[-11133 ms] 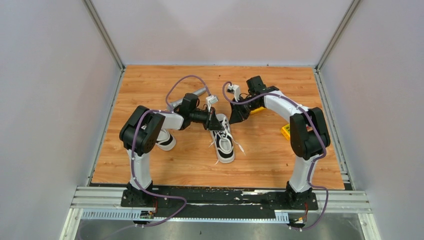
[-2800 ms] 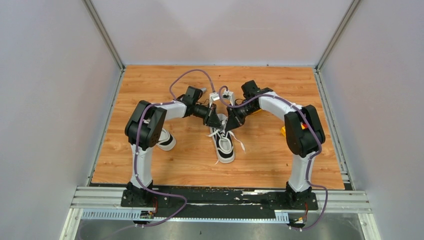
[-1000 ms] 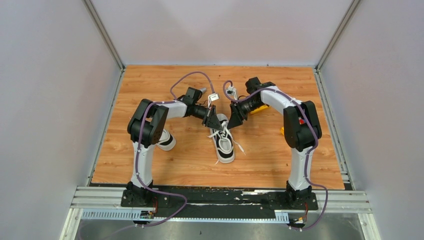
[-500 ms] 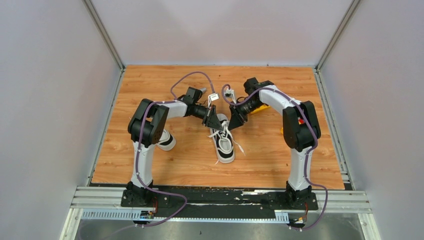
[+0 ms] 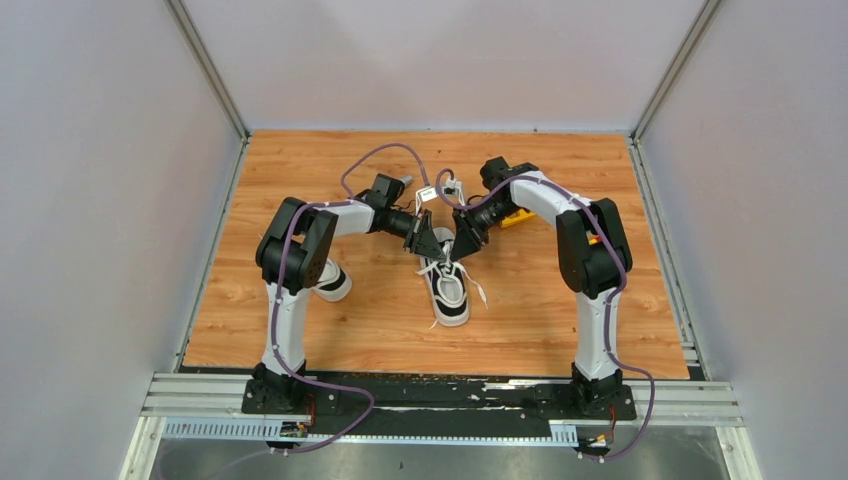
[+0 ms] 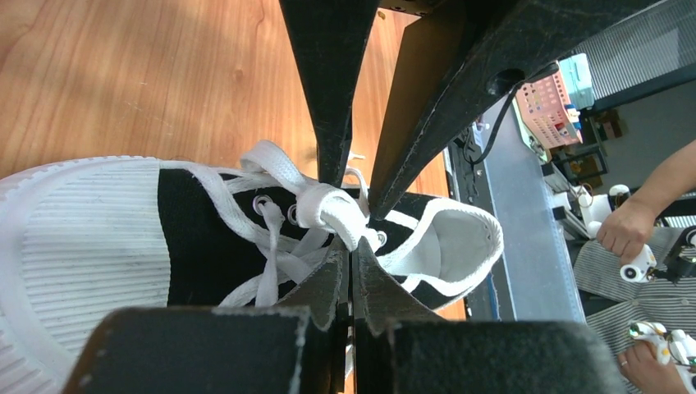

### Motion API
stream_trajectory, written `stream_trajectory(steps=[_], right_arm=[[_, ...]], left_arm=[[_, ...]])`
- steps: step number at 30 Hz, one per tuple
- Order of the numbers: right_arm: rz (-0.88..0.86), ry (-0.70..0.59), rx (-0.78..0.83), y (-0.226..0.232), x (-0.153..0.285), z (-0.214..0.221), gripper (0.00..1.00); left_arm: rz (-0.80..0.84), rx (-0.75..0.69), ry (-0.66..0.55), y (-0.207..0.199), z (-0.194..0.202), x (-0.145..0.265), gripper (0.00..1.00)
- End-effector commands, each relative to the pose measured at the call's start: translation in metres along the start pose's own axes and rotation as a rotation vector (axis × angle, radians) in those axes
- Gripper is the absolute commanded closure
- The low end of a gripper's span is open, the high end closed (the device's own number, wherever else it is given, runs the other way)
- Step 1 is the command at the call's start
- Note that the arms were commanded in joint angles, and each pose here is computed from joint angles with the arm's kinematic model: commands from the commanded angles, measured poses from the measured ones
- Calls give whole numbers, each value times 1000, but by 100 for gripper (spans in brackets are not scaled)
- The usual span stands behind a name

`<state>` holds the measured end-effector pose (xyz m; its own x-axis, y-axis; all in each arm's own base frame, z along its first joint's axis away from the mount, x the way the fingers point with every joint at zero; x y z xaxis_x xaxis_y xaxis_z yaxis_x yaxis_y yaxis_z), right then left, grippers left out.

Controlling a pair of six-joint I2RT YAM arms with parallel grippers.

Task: Tie the shoes
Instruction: Cross the shoelace with the shoelace.

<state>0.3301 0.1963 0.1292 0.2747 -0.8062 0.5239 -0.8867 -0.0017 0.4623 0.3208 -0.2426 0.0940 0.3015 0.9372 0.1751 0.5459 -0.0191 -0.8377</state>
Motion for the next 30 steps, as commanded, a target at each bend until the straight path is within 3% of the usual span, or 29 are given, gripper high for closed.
stream_trajectory(steps=[1,14,30], right_arm=[[-1,-59,70,-4,-1,-19,76],[-11,-35,50,-10,-12,-12,76],[10,-4,20,-4,-29,-24,84]], left_arm=[[30,-37,1,-4,-8,0,100],[35,-38,9,-3,-6,0,100],[-42,-40,25,0,-3,2,100]])
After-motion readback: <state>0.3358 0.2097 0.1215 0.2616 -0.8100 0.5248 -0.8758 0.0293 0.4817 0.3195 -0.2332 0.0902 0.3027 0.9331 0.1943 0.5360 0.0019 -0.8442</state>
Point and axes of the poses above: each gripper's point midway between its finger pads, its own x axis back along the fingers, its own y axis along the line the jaws close on, z = x × y, the point moved 9 cm from there along x, back along the fingers, and after that the axes turned 10 degrees about x, right-handed, at the moved point
